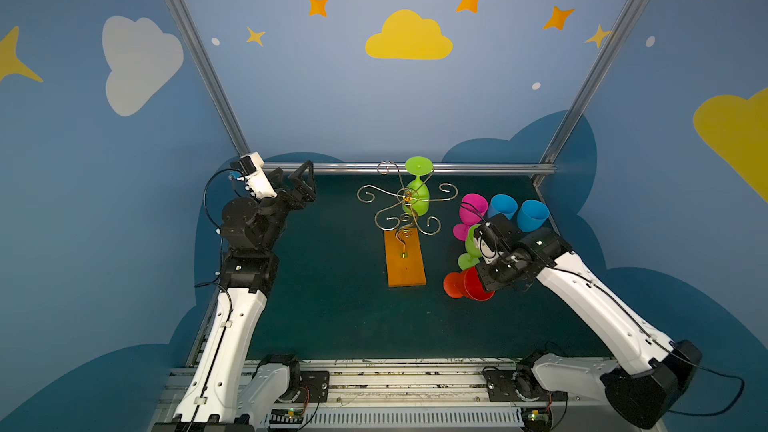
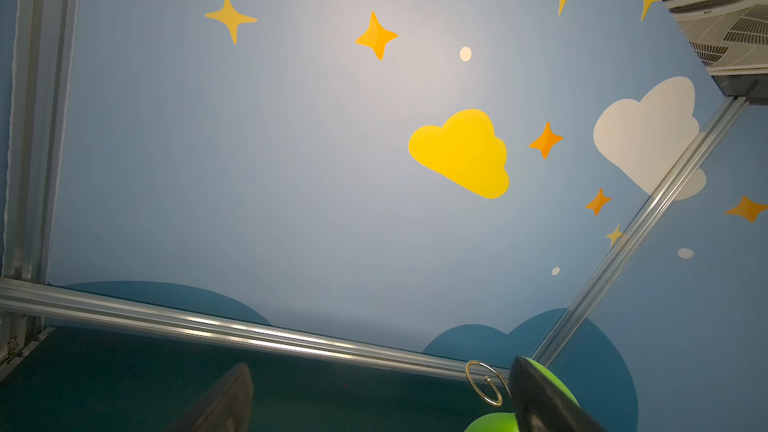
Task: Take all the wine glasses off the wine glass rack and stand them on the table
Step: 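Lower the red glass upright near the lime-green glass and open the right gripper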
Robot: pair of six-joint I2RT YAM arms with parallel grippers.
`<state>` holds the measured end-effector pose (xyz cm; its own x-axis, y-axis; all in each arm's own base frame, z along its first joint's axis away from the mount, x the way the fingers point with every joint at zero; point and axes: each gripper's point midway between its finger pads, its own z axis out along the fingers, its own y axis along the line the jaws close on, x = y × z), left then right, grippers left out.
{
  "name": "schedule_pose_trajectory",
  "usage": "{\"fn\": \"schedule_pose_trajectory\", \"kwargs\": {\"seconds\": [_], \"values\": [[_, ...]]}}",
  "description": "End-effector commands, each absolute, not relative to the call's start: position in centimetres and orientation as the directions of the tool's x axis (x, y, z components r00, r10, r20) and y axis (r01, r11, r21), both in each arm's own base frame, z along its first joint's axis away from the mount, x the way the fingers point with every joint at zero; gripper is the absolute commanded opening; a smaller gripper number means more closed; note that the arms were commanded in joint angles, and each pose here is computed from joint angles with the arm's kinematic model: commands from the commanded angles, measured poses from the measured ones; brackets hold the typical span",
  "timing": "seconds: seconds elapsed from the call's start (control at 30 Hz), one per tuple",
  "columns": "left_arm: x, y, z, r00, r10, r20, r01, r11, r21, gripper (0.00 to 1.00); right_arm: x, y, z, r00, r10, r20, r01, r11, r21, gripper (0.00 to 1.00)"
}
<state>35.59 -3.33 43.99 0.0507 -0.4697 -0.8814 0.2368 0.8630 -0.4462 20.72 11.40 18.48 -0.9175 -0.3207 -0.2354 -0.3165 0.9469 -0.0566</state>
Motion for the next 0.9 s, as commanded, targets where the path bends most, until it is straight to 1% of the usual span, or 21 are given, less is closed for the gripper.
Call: {"fn": "schedule_pose_trajectory", "kwargs": {"seconds": [0.0, 0.27, 0.67, 0.77, 0.87], "values": [[35.7, -3.2, 43.7, 0.046, -0.455, -0.889, 0.229, 0.871, -0.434, 0.95, 20.9, 11.6, 17.9, -0.942, -0.266, -0.205, -0.261, 0.964, -0.051, 0.0], [35.9, -3.2, 43.3, 0.042, -0.454, -0.89, 0.227, 0.872, -0.434, 0.95, 21.3, 11.7, 16.3, -0.968, -0.238, -0.075, -0.229, 0.968, -0.105, 0.0], [36.1, -3.2, 43.2, 0.038, -0.45, -0.892, 0.222, 0.874, -0.432, 0.95, 22.7, 13.1, 15.8, -0.966, -0.237, -0.106, -0.231, 0.971, -0.068, 0.0], [36.1, -3.2, 43.2, 0.039, -0.448, -0.893, 0.222, 0.875, -0.429, 0.95, 22.9, 13.3, 15.7, -0.965, -0.239, -0.109, -0.233, 0.97, -0.067, 0.03], [36.1, -3.2, 43.2, 0.04, -0.446, -0.894, 0.22, 0.877, -0.427, 0.96, 23.0, 13.5, 16.1, -0.962, -0.241, -0.124, -0.237, 0.97, -0.051, 0.09]]}}
